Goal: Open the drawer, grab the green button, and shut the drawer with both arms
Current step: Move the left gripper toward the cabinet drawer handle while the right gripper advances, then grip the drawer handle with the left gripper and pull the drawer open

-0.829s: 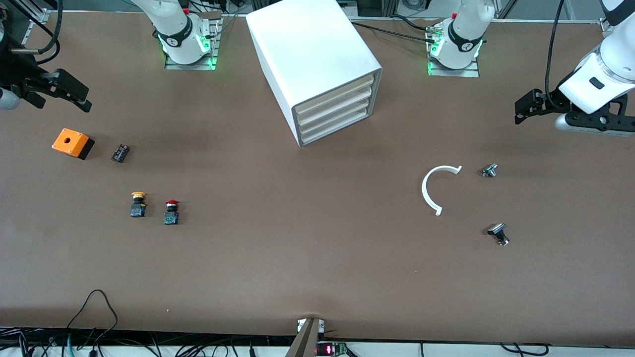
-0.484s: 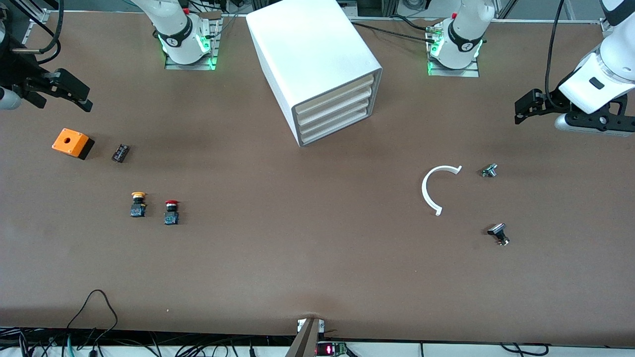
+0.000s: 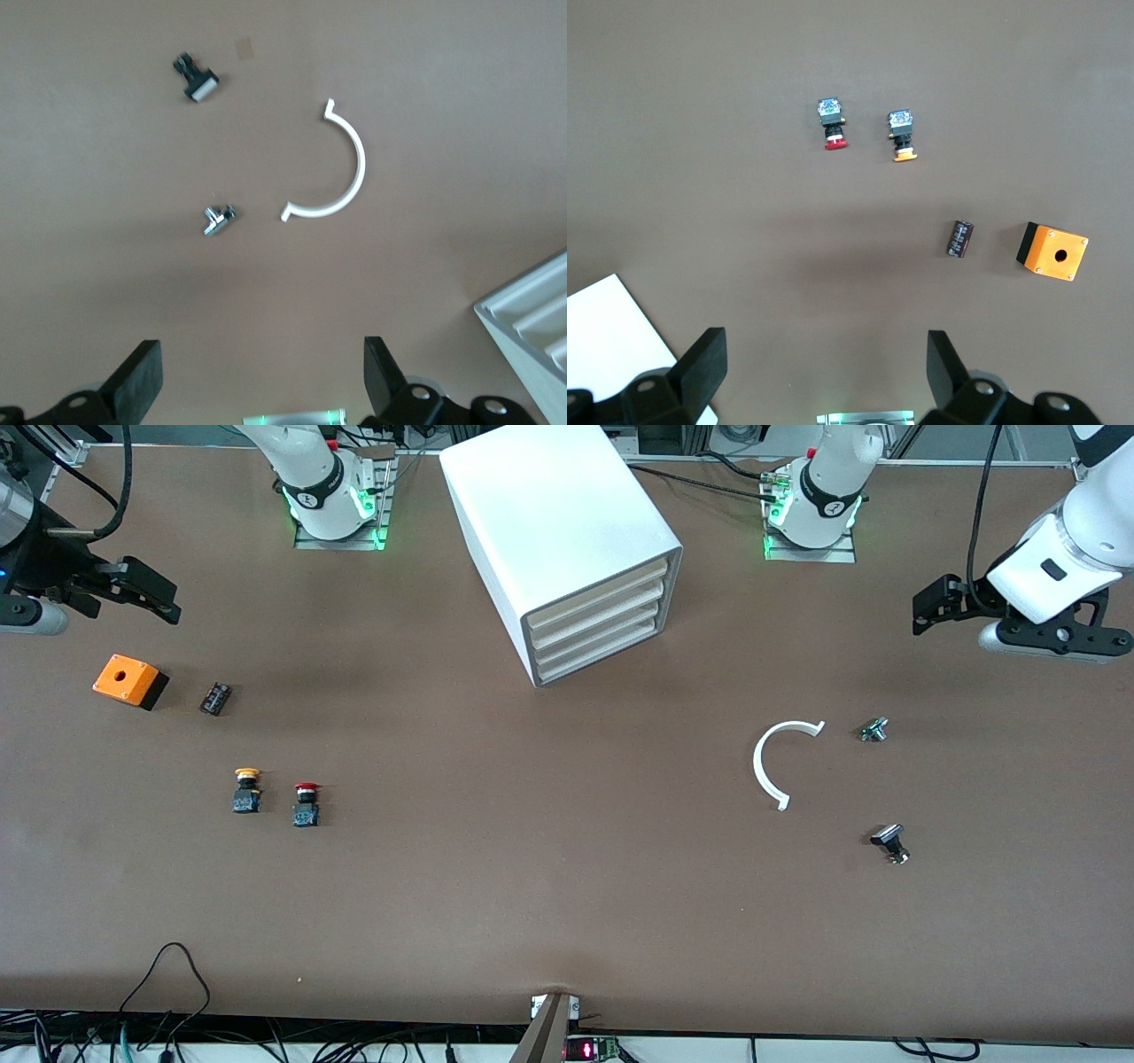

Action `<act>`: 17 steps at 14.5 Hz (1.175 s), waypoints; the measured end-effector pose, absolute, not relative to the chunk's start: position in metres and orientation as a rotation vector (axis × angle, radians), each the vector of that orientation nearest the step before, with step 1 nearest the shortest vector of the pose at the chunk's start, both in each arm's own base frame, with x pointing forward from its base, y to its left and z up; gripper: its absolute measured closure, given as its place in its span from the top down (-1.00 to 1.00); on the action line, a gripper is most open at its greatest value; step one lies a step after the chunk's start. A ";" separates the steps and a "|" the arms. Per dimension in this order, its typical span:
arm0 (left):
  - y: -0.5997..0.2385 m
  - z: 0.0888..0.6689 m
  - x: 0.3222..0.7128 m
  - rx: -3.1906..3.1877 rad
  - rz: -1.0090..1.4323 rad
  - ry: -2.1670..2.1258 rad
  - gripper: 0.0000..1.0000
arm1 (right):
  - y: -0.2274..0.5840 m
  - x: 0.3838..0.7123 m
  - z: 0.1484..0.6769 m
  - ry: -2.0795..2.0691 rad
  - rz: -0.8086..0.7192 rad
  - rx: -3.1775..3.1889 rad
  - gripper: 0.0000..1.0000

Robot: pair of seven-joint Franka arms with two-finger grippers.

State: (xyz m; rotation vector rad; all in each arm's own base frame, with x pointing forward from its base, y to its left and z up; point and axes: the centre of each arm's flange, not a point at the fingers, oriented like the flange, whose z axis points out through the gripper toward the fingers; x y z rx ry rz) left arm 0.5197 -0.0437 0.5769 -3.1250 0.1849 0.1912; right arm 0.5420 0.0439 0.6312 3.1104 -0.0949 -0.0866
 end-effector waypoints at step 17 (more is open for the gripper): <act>-0.165 0.386 0.549 -3.796 0.925 0.746 1.00 | 0.122 0.608 0.552 -0.255 -0.034 3.176 1.00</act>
